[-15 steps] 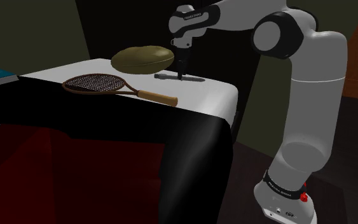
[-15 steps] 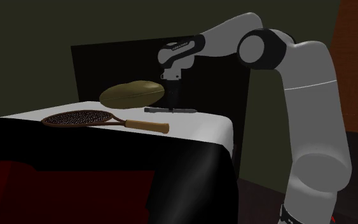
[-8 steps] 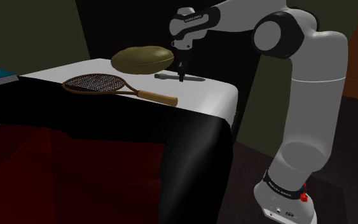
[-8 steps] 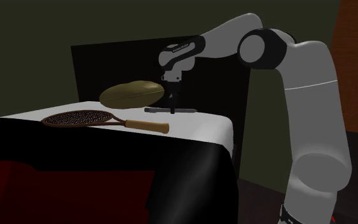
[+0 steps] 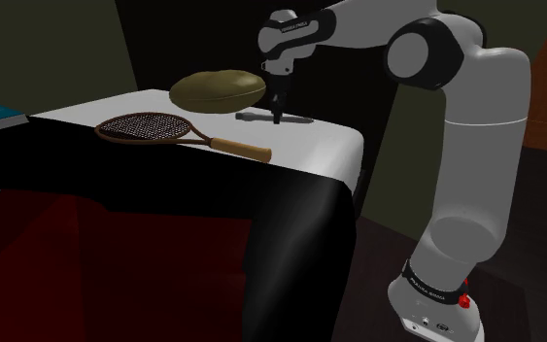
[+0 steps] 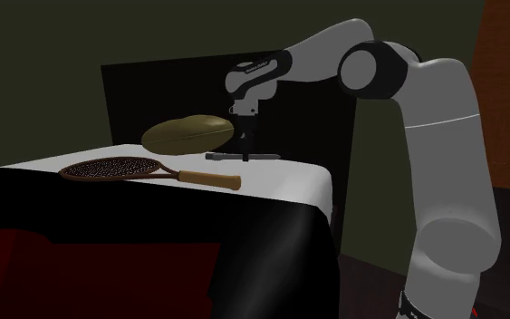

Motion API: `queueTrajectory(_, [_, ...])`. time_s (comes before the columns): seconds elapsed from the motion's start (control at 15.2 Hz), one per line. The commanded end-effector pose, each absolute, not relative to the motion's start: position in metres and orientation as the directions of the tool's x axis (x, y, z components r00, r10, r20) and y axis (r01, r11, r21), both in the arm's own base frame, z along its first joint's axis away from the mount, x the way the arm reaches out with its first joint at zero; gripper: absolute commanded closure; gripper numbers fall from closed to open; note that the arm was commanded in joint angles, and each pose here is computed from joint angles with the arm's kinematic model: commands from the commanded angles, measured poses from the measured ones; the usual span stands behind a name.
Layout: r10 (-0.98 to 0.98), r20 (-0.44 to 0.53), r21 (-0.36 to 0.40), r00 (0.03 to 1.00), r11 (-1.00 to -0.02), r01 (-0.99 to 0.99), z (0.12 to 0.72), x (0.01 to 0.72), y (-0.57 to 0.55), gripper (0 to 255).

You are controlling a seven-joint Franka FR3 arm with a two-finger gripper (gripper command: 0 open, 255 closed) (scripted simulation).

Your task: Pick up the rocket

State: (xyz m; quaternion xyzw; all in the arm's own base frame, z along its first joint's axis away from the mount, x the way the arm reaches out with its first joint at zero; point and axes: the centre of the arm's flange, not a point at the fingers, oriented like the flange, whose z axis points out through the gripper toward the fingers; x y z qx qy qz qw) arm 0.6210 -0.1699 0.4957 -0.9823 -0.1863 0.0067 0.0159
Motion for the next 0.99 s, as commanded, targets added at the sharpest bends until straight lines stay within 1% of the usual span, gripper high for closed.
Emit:
queueTrajectory(0.0, [0.367,-0.009,-0.036,0.93,-0.93,0.366,0.504,0.621,-0.169,255])
queueTrajectory(0.79, [0.367,-0.009,-0.036,0.93,-0.93,0.366,0.567,0.621,-0.169,255])
queueTrajectory(0.92, [0.367,-0.009,-0.036,0.93,-0.93,0.366,0.568,0.621,-0.169,255])
